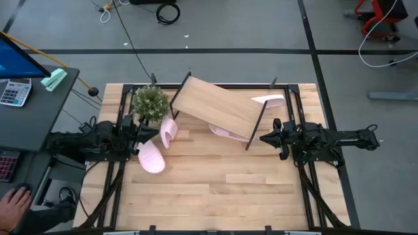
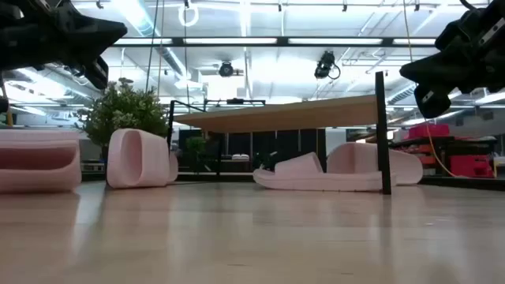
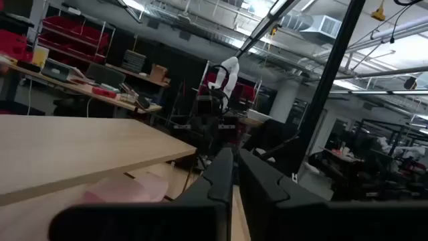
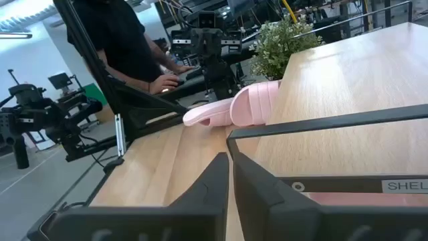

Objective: Pick and place slides into the shelf

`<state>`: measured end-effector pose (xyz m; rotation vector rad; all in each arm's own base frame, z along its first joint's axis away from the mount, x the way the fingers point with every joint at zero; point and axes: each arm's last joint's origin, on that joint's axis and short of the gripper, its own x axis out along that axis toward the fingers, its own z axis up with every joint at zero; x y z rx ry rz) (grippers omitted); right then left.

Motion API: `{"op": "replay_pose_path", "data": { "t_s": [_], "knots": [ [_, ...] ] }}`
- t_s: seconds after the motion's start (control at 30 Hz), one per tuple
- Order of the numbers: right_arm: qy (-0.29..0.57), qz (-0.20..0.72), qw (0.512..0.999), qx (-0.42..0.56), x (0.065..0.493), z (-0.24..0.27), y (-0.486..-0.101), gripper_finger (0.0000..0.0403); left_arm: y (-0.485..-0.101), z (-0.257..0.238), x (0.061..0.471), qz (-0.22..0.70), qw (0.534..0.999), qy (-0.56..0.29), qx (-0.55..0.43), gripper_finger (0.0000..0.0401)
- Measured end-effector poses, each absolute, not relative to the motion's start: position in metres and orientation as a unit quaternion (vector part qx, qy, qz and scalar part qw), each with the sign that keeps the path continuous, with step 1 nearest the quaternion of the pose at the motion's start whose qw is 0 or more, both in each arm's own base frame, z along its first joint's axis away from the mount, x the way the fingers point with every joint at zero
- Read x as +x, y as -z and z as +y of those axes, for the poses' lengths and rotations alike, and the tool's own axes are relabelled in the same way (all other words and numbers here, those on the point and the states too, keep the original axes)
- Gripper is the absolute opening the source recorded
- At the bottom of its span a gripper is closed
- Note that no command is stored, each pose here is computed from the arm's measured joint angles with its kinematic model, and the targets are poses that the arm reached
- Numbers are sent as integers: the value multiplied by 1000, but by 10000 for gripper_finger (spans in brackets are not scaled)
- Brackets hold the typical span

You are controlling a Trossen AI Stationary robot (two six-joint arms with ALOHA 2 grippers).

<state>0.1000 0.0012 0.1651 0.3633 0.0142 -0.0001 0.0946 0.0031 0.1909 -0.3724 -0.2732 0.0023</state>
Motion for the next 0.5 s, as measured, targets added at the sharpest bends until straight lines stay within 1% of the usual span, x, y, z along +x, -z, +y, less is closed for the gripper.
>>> {"op": "replay_pose_path", "data": {
  "t_s": [0.2,0.5],
  "knots": [
    [0,7,984,181,100,1,-165,30,-191,3,95,-136,973,-1,-184,21],
    [0,7,984,181,100,1,-165,30,-191,3,95,-135,973,-1,-184,35]
  ]
}}
